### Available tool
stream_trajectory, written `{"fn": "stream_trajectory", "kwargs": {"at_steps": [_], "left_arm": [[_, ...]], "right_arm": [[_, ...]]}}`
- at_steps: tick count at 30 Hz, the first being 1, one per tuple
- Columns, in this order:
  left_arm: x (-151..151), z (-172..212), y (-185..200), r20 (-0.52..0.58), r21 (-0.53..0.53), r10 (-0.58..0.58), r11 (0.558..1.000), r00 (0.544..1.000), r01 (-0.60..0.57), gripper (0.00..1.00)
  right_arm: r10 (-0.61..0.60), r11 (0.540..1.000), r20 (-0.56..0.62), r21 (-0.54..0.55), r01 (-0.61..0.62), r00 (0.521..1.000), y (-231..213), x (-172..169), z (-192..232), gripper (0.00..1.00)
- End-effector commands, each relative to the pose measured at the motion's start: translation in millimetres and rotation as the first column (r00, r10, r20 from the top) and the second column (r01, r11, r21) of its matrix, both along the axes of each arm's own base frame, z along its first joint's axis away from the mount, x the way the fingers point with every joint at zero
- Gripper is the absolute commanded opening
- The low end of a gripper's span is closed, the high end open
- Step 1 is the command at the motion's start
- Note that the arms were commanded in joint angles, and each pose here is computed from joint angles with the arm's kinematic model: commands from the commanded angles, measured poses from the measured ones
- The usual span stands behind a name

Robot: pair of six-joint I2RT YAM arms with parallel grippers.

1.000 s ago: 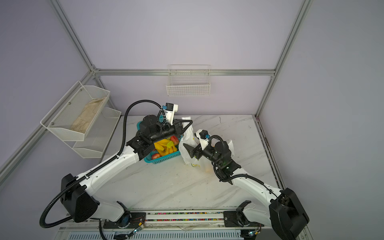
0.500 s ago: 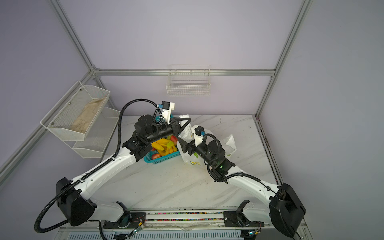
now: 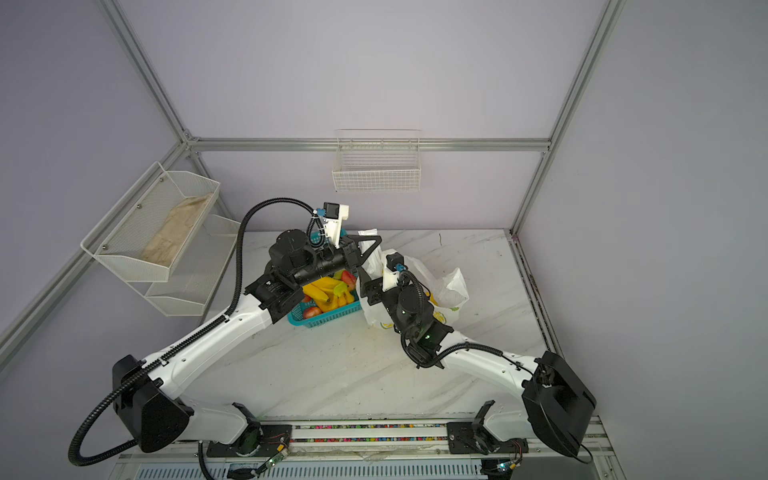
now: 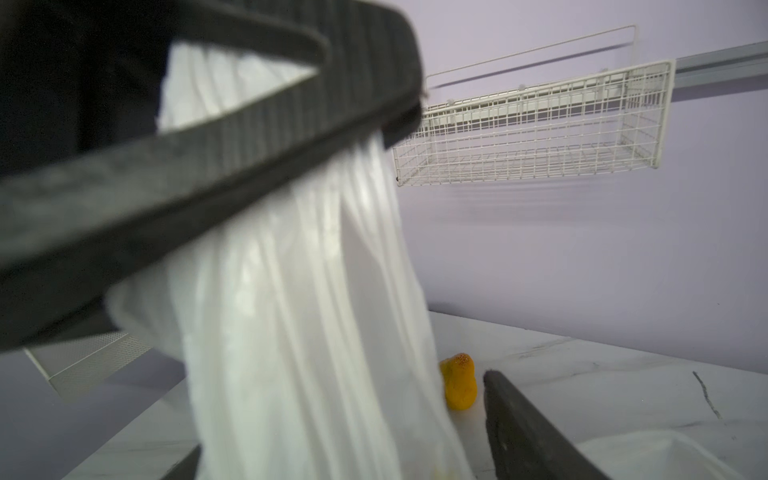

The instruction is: Place the fake fruits into the plastic bag and tie a complex knot

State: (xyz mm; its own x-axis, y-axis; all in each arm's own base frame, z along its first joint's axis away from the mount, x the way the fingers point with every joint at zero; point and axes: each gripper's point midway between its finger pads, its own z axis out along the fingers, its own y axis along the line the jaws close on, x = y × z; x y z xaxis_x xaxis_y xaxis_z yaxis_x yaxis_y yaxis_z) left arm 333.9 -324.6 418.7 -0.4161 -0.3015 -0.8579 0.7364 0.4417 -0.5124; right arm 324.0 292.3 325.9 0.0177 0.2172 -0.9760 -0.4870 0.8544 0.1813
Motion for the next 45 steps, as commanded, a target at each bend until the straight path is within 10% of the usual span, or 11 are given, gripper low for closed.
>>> {"fn": "stream_trajectory", "kwargs": {"at_steps": [1, 9, 20, 33, 45], "left_arm": [[-9, 11, 4, 0.025, -0.051, -0.001, 0.999, 1.0, 0.002, 0.0], [-8, 15, 9, 0.013, -0.069, 0.025, 0.997, 1.0, -0.024, 0.0], [-1, 10, 12, 0.049, -0.022, 0.062, 0.998, 0.997, -0.061, 0.0], [2, 7, 18, 0.055, 0.008, 0.099, 0.995, 0.994, -0.1, 0.0], [8, -1, 25, 0.036, 0.029, 0.143, 0.989, 0.989, -0.144, 0.0]], "right_arm": [[-0.069, 0.997, 0.033, 0.048, 0.067, 0.997, -10, 4, 11, 0.69], [-0.062, 0.995, 0.028, -0.072, 0.064, 0.998, -10, 1, -29, 0.36], [0.071, 0.984, 0.028, -0.166, -0.066, 0.997, 1, -15, -58, 0.18], [0.115, 0.957, -0.057, -0.261, -0.126, 0.992, 3, -20, -45, 0.84], [0.181, 0.905, -0.082, -0.377, -0.198, 0.98, 3, -34, 20, 0.94]]}}
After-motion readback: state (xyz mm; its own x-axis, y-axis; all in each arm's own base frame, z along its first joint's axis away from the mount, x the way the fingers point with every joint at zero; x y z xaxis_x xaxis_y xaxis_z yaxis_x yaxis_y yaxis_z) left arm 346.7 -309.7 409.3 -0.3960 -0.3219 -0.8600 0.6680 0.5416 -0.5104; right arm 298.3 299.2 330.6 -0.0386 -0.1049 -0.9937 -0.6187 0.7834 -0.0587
